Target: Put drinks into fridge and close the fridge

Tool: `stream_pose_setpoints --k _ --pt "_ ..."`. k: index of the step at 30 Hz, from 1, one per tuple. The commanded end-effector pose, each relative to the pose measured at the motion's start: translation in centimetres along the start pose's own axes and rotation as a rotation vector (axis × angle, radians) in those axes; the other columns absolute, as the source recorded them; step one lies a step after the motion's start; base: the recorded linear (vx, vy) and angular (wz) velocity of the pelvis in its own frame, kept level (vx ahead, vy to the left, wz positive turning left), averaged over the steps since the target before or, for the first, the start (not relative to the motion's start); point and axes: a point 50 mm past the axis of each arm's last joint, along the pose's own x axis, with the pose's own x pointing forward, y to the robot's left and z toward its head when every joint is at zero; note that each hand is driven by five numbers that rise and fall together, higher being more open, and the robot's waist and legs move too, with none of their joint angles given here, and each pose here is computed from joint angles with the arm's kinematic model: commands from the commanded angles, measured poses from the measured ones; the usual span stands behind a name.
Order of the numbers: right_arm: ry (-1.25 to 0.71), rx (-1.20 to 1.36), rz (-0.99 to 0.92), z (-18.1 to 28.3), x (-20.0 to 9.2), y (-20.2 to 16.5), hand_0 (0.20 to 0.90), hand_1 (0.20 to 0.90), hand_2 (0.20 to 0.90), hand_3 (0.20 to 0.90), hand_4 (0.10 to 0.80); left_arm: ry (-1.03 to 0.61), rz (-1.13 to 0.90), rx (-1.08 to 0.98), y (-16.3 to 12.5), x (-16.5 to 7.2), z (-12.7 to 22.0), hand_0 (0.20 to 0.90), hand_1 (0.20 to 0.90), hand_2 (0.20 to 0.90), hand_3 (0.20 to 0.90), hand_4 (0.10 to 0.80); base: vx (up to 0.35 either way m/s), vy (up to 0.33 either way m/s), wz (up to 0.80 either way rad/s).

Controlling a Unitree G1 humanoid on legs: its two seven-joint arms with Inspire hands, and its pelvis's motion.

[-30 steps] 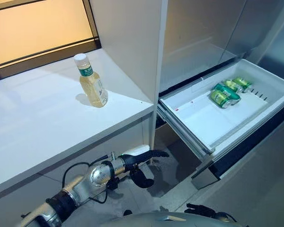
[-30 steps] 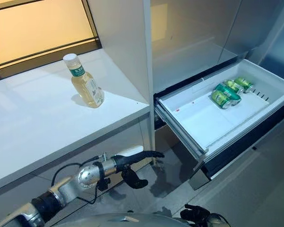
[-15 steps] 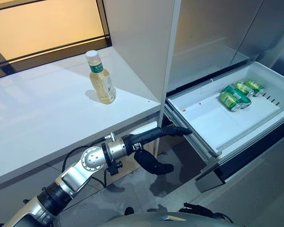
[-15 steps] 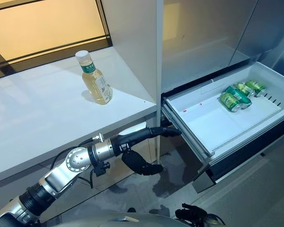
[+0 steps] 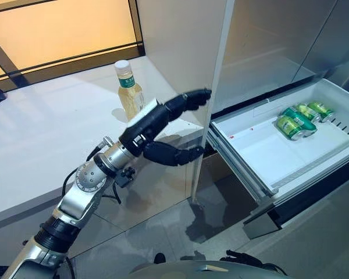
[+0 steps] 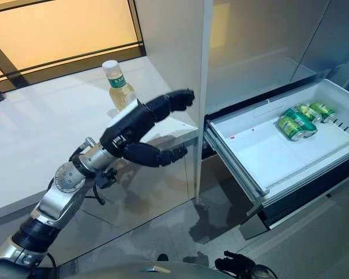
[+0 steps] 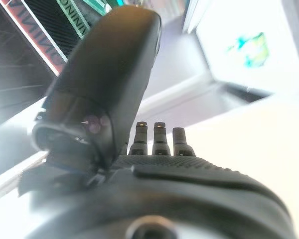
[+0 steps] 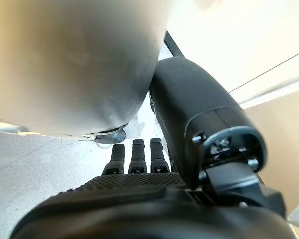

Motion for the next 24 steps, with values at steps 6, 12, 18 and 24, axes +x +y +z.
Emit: stream_pose_setpoints --k 6,12,18,24 --pt "0.038 -0.014 0.042 -1.8 0.0 0.9 0.900 0.900 0.900 0.900 0.800 -0.563 0.300 0.158 4.0 1.8 8.4 0.900 0.900 0.900 0.900 0.800 0.031 -0.009 -0.01" --pt "0.048 -0.020 0.043 -2.1 0.0 1.0 0.900 0.900 0.900 0.900 0.800 -0.415 0.606 0.332 6.7 0.5 6.9 0.900 0.900 0.900 0.900 0.800 0.011 -0.004 -0.01" --pt "0.057 -0.011 0.035 -2.2 -0.1 0.8 0.900 0.900 0.900 0.900 0.800 -0.214 0.816 0.460 8.9 -1.7 4.7 0.900 0.900 0.900 0.900 0.800 0.010 0.000 0.00" --pt "0.060 -0.006 0.028 -1.9 -0.1 0.5 0.900 0.900 0.900 0.900 0.800 -0.018 0.915 0.456 10.2 -3.6 2.5 0.900 0.900 0.900 0.900 0.800 0.000 0.000 0.00"
